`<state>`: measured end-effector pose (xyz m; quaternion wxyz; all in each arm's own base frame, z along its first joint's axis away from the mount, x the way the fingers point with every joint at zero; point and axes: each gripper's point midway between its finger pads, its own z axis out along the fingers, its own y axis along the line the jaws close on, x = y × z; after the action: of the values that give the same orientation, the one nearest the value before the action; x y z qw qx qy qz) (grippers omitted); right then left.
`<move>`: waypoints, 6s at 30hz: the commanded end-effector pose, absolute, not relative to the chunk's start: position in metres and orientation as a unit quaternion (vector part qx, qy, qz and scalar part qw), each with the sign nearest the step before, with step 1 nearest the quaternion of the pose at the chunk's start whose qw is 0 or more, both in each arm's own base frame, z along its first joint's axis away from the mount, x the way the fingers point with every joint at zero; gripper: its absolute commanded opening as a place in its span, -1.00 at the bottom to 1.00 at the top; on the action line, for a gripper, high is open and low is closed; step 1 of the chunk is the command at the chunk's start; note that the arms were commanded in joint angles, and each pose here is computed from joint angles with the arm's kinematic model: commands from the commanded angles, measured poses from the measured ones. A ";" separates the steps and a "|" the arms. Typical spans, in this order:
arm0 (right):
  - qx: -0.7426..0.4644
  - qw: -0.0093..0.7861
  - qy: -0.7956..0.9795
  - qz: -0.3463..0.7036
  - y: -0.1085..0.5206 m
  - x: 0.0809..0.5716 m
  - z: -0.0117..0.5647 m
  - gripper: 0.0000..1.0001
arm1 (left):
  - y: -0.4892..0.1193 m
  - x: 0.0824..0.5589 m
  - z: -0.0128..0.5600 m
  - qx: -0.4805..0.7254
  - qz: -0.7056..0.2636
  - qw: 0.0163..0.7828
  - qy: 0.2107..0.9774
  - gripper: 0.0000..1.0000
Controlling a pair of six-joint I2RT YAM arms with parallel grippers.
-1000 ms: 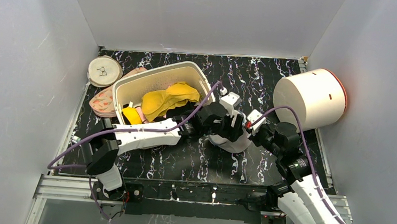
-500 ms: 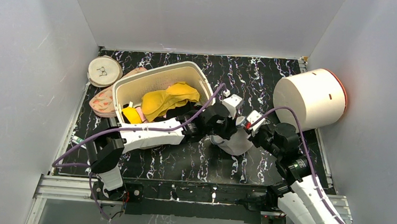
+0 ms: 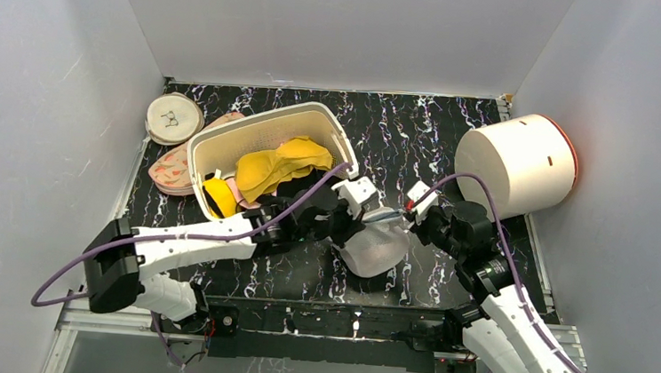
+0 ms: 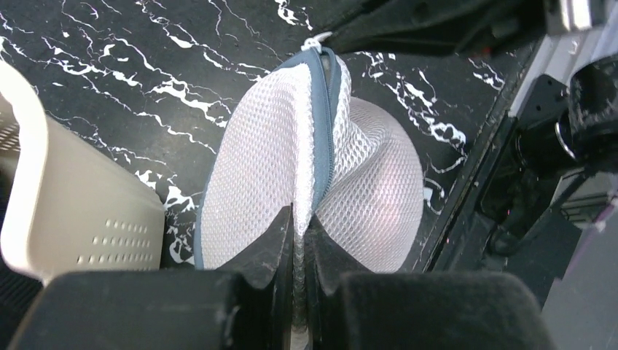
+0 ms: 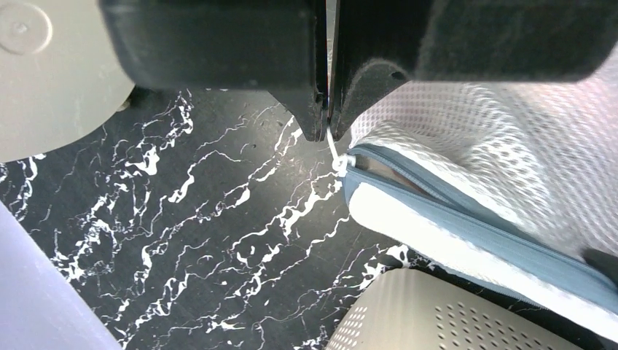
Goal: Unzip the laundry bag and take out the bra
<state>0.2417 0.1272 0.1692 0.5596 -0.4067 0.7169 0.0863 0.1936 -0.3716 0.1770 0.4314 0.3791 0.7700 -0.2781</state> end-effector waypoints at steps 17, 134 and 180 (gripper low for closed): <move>-0.411 0.604 0.679 0.066 0.127 0.251 0.203 -1.00 | -0.385 0.204 0.223 0.323 -0.323 0.467 0.757 0.21; -0.392 0.649 0.650 0.050 0.120 0.245 0.231 -1.00 | -0.447 0.236 0.205 0.364 -0.302 0.367 0.801 -0.61; -0.387 0.646 0.657 0.046 0.118 0.248 0.227 -1.00 | -0.407 0.218 0.218 0.335 -0.305 0.378 0.807 -0.33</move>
<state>0.2435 0.1177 0.1947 0.6030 -0.3967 0.6899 0.0557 0.2134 -0.3936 0.2047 0.3828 0.3374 0.8093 -0.2911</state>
